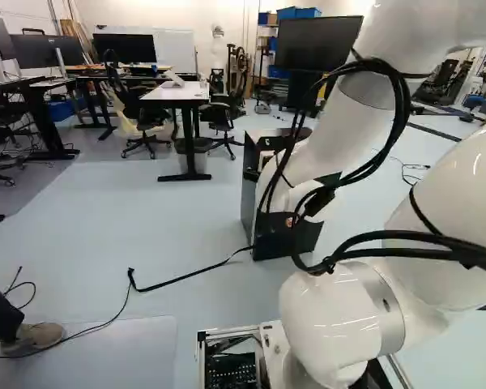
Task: Open the fridge door
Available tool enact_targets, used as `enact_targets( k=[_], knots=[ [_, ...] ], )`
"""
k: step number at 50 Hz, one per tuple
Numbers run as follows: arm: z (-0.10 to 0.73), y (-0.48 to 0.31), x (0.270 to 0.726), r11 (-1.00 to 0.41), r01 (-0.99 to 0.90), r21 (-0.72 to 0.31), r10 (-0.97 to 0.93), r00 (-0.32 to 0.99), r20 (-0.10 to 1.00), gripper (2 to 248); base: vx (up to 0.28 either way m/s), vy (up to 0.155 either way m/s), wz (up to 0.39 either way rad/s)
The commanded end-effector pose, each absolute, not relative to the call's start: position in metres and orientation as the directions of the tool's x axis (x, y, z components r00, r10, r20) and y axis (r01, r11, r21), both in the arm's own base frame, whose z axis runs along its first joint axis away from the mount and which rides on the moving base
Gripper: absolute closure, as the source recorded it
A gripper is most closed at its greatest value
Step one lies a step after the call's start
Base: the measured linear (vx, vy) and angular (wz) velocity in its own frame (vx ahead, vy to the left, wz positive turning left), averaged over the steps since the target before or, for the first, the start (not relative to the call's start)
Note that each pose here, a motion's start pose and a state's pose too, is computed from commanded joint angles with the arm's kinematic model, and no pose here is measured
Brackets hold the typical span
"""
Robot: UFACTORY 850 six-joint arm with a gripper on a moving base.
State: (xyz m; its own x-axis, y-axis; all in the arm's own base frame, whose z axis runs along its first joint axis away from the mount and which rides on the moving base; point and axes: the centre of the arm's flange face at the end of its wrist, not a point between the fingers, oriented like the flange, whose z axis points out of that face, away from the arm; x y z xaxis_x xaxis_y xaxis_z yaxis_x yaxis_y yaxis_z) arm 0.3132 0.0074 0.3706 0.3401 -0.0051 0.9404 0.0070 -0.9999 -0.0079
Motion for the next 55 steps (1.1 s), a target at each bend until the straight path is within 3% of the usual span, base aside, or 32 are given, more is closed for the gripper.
enact_targets(
  k=[55],
  knots=[
    [0.372, 0.054, 0.348, -0.991, -0.082, -0.105, -0.127, 0.350, 0.928, 3, 0.000, 0.000, 0.000]
  ],
)
